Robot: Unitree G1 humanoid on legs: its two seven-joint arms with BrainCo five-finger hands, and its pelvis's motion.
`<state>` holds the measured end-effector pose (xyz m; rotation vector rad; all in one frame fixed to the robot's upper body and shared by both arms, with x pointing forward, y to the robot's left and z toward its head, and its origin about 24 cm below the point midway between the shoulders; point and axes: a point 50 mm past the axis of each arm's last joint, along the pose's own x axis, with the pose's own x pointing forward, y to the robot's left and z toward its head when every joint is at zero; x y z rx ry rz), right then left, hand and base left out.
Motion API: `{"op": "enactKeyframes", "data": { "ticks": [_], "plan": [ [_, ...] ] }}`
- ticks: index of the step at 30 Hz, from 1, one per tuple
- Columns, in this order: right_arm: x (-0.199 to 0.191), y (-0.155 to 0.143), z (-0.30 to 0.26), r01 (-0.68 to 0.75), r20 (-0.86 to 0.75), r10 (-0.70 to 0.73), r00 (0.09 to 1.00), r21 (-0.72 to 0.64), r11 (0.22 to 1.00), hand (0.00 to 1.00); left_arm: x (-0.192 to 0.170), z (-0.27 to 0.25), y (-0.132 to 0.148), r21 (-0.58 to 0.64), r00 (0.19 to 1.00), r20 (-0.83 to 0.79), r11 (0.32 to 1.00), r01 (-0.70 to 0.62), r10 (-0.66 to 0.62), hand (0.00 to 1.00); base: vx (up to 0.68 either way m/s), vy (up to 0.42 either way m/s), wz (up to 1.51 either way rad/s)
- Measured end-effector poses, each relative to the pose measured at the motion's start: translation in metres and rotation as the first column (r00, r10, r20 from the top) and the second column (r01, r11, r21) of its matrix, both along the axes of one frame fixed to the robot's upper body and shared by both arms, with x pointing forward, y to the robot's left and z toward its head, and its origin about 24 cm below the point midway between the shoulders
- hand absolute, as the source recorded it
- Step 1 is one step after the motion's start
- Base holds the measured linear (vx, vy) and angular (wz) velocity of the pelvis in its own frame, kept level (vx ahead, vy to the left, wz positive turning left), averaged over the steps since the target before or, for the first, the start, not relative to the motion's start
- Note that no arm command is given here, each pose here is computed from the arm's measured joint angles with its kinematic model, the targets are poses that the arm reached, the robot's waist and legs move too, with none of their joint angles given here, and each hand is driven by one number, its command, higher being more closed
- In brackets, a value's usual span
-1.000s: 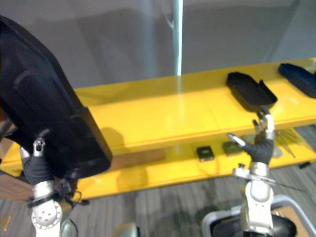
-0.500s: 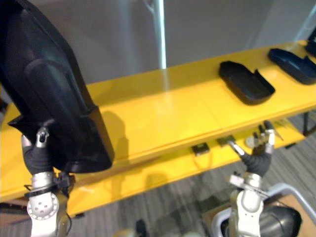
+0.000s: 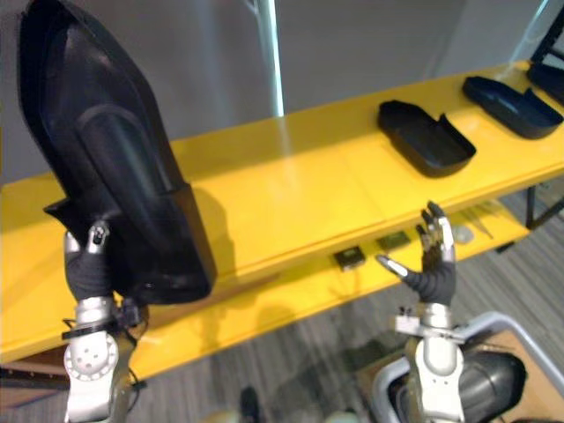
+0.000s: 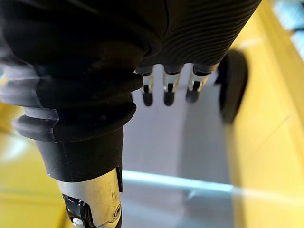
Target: Walk over and take plastic housings, then place them on the shelf
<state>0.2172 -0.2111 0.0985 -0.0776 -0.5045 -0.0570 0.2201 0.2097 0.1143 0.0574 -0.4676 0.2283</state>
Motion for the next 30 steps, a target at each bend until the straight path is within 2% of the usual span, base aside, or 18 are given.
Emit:
{"op": "enactKeyframes", "data": {
  "ticks": [4,7,8,13,15,18,24,30],
  "plan": [
    [0.010,0.022,0.006,-0.113,0.024,0.113,0.993,0.000,0.994,0.00,0.036,-0.015,-0.025,-0.047,0.974,-0.156,0.986,0.157,-0.163,1.00,-0.09,-0.003,-0.05],
    [0.018,0.032,0.011,-0.169,0.039,0.170,0.985,-0.021,0.985,0.00,0.071,-0.040,-0.029,-0.013,0.920,-0.353,0.984,0.177,-0.170,1.00,-0.11,-0.007,-0.14],
    [0.023,0.036,0.016,-0.204,0.057,0.206,0.977,-0.035,0.978,0.00,0.087,-0.052,-0.019,-0.012,0.882,-0.449,0.988,0.156,-0.145,1.00,-0.11,0.002,-0.17],
    [0.024,0.034,0.013,-0.247,0.032,0.249,0.968,-0.045,0.968,0.00,0.116,-0.064,0.003,-0.098,0.782,-0.613,0.993,0.062,-0.109,1.00,-0.05,0.013,-0.22],
    [0.025,0.040,0.007,-0.290,0.004,0.291,0.957,-0.047,0.956,0.00,0.123,-0.067,0.018,-0.105,0.723,-0.688,0.994,-0.014,-0.062,1.00,0.01,0.000,-0.17],
    [0.024,0.042,0.005,-0.328,-0.003,0.328,0.945,-0.036,0.944,0.00,0.123,-0.073,0.025,-0.099,0.678,-0.734,0.993,-0.056,-0.035,1.00,0.03,-0.001,-0.10],
    [0.023,0.052,-0.003,-0.396,-0.060,0.395,0.917,-0.012,0.918,0.00,0.128,-0.065,0.037,-0.052,0.669,-0.741,0.989,-0.141,0.056,1.00,0.00,-0.002,0.00],
    [0.024,0.060,0.004,-0.490,-0.050,0.487,0.872,-0.066,0.869,0.00,0.139,-0.048,0.037,-0.039,0.683,-0.724,0.983,-0.177,0.094,1.00,0.00,0.009,-0.02]
  ]
}}
